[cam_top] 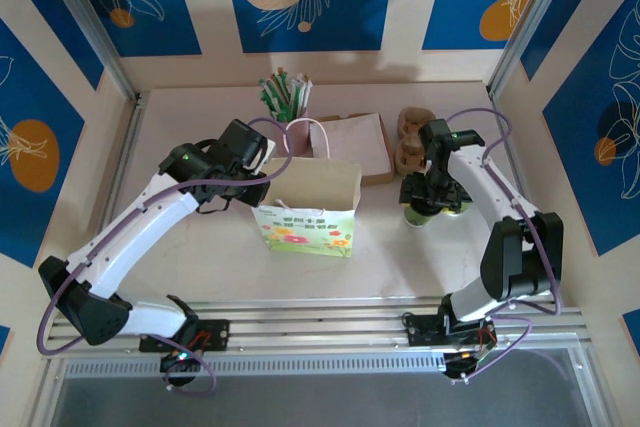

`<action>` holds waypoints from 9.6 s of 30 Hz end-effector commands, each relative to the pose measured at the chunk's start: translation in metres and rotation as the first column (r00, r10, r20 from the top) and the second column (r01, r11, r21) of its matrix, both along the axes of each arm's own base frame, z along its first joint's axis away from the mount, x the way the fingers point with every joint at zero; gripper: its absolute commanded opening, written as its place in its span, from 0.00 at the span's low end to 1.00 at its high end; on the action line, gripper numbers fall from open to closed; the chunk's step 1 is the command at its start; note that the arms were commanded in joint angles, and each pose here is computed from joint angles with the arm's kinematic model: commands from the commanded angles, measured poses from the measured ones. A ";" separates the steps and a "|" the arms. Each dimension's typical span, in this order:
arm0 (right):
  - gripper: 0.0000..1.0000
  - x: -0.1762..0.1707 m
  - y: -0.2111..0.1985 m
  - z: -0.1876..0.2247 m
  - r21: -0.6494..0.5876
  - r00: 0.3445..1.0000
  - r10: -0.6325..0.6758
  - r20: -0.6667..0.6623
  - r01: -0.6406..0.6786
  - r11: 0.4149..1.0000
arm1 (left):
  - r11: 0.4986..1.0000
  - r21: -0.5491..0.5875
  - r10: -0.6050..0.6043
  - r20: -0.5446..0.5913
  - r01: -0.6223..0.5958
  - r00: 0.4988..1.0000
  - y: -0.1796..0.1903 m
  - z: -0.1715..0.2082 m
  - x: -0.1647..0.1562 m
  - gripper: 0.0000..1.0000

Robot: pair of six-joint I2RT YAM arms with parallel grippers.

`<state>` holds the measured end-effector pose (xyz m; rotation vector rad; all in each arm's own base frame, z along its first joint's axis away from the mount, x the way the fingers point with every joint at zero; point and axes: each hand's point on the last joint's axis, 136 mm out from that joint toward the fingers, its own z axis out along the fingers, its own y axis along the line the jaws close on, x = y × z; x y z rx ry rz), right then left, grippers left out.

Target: Pack the takeout coffee

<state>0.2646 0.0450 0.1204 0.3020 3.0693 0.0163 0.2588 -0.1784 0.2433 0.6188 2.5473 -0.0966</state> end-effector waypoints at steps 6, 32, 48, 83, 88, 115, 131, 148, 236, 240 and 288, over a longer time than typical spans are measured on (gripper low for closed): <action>0.86 -0.018 0.023 0.006 0.045 0.990 0.138 0.028 -0.140 0.989 | 0.998 0.065 -0.008 -0.030 0.010 1.000 0.011 -0.008 -0.005 0.28; 0.85 -0.047 0.063 0.026 -0.057 0.894 0.449 -0.009 -0.449 0.892 | 0.991 0.131 -0.029 -0.054 0.036 0.998 0.023 -0.016 -0.012 0.28; 0.84 -0.061 0.083 0.118 -0.109 0.787 0.593 0.170 -0.583 0.805 | 0.996 0.024 -0.088 -0.007 0.088 0.996 -0.006 0.039 0.002 0.50; 0.82 -0.085 0.148 0.256 -0.192 0.463 0.747 0.477 -0.774 0.603 | 0.977 -0.199 0.168 0.496 -0.076 0.852 0.073 0.145 -0.027 0.59; 0.81 -0.092 0.165 0.271 -0.172 0.399 0.747 0.532 -0.812 0.557 | 0.979 -0.183 0.171 0.493 -0.090 0.853 0.080 0.134 -0.031 0.59; 0.80 -0.084 0.222 0.200 -0.113 0.369 0.881 0.295 -0.903 0.416 | 0.985 -0.124 0.167 0.469 -0.122 0.867 0.094 0.104 -0.041 0.59; 0.78 -0.076 0.230 0.164 -0.121 0.367 0.916 0.165 -0.914 0.388 | 0.984 -0.132 0.165 0.447 -0.117 0.879 0.090 0.091 -0.040 0.59; 0.77 -0.069 0.237 0.141 -0.094 0.373 0.922 0.099 -0.919 0.382 | 0.984 -0.138 0.158 0.420 -0.109 0.893 0.086 0.077 -0.042 0.59; 0.74 -0.074 0.251 0.066 0.003 0.347 0.929 -0.125 -0.937 0.350 | 0.994 -0.073 0.105 0.347 -0.085 0.932 0.078 0.024 -0.040 0.59; 0.74 -0.075 0.251 0.062 0.009 0.345 0.929 -0.136 -0.937 0.349 | 0.994 -0.069 0.104 0.346 -0.086 0.932 0.078 0.024 -0.040 0.59; 0.73 -0.068 0.249 0.070 -0.009 0.385 0.920 -0.077 -0.923 0.386 | 0.995 -0.048 0.100 0.343 -0.088 0.934 0.081 0.022 -0.041 0.59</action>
